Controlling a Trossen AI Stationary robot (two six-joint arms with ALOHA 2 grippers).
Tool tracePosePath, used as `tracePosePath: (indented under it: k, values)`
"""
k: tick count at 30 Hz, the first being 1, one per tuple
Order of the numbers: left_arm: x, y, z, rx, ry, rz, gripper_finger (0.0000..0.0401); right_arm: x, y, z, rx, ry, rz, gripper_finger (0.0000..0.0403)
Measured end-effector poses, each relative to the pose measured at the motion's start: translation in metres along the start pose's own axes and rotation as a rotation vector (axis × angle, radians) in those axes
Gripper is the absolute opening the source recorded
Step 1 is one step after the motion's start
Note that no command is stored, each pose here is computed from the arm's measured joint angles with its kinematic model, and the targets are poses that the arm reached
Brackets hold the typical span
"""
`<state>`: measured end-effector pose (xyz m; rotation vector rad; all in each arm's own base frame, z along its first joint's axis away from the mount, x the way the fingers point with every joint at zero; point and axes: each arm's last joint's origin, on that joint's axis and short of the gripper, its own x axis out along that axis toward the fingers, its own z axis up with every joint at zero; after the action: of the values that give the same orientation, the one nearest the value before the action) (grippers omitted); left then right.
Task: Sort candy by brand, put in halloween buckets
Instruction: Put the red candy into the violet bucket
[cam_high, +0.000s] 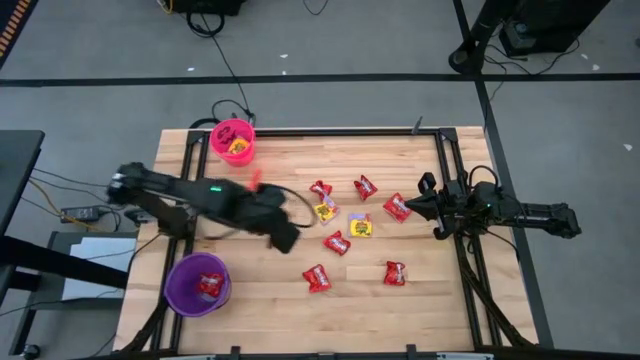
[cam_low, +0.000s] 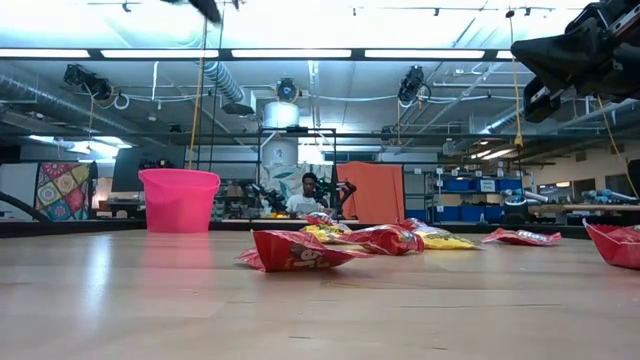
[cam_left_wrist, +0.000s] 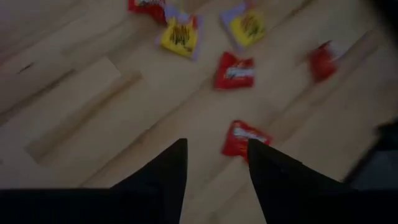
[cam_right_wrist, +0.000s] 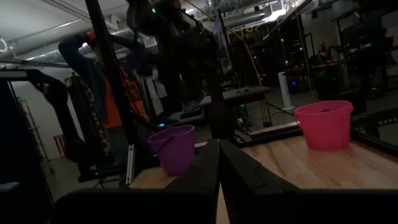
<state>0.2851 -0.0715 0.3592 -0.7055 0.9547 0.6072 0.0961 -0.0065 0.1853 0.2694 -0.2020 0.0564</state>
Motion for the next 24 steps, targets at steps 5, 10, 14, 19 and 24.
tracePosePath:
  k: [5, 10, 14, 19, 24]
  values:
    - [0.076, -0.018, 0.003, 0.146, 0.259, 0.072, 0.0173, 0.0, 0.0, 0.0, 0.0, 0.0, 0.003, 0.0022]
    - [0.143, -0.031, -0.013, 0.28, 0.439, 0.122, 0.0176, 0.0, 0.0, 0.0, 0.0, 0.001, 0.005, 0.0022]
    - [0.174, -0.041, -0.021, 0.283, 0.493, 0.073, 0.0186, 0.0, 0.001, 0.0, 0.001, 0.007, 0.026, 0.0022]
    - [0.184, -0.057, -0.017, 0.251, 0.408, -0.069, 0.0207, 0.0, 0.001, 0.0, 0.001, 0.008, 0.029, 0.0022]
    - [0.185, -0.063, -0.014, 0.214, 0.377, -0.117, 0.024, 0.0, 0.001, 0.0, 0.025, 0.013, 0.044, 0.0022]
